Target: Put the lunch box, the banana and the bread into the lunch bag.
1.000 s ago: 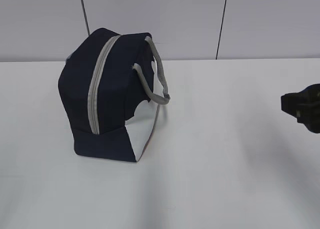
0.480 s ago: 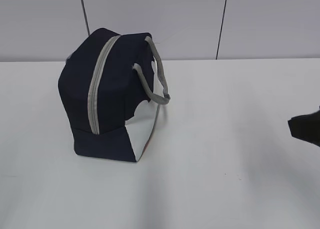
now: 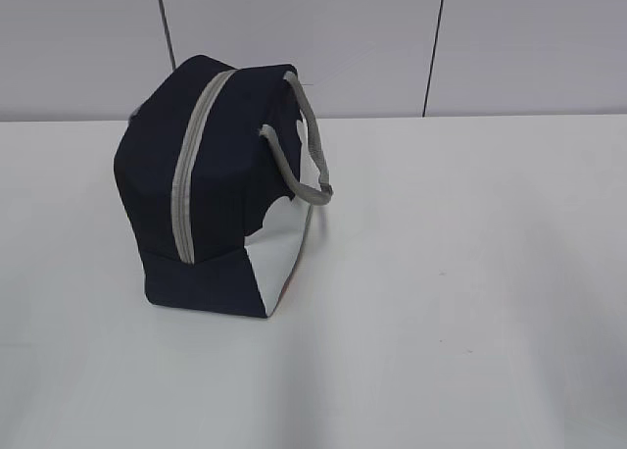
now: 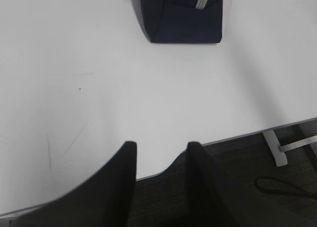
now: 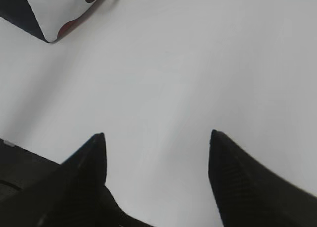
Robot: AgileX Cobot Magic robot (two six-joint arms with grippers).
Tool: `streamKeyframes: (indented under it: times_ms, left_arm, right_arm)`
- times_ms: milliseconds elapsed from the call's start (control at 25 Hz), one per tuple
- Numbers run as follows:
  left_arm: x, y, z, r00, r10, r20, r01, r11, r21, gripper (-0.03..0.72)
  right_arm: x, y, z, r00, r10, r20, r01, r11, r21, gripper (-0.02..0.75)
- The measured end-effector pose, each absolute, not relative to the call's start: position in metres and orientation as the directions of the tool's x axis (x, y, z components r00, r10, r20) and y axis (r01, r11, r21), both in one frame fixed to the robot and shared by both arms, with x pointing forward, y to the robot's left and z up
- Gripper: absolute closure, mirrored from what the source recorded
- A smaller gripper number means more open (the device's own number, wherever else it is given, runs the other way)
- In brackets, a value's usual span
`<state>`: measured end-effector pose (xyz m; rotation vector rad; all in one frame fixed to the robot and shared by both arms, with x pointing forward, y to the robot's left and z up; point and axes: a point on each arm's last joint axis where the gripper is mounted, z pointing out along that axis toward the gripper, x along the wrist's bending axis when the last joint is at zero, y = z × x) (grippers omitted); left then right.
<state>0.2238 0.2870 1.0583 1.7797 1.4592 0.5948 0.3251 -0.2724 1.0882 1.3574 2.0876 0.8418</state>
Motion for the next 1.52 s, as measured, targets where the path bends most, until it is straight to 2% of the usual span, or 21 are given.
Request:
streamKeyframes:
  times_ms: [240,400,600,960,1520]
  left_arm:
    - [0.224,0.287,1.058,0.243,0.964,-0.102,0.618,-0.073,0.783,0.445]
    - [0.224,0.287,1.058,0.243,0.964,-0.102,0.618,-0.073,0.783,0.445]
    - [0.224,0.287,1.058,0.243,0.964,-0.102,0.618,-0.073,0.783,0.446]
    - [0.224,0.287,1.058,0.244,0.964,-0.103,0.618,-0.073,0.783,0.449]
    - [0.224,0.287,1.058,0.244,0.964,-0.103,0.618,-0.073,0.783,0.451]
  right_arm:
    - [0.282,-0.288,1.09,-0.27,0.961,-0.068,0.625,0.228,0.747,0.259]
    - [0.263,-0.294,1.085,-0.245,0.966,-0.086,0.615,0.223,0.757,0.259]
    - [0.249,-0.298,1.057,-0.207,0.974,-0.087,0.648,0.203,0.734,0.259]
    - [0.233,-0.301,1.047,-0.098,0.99,-0.101,0.533,0.138,0.835,0.259]
    - [0.227,-0.301,1.046,-0.088,0.991,-0.101,0.501,0.131,0.855,0.259]
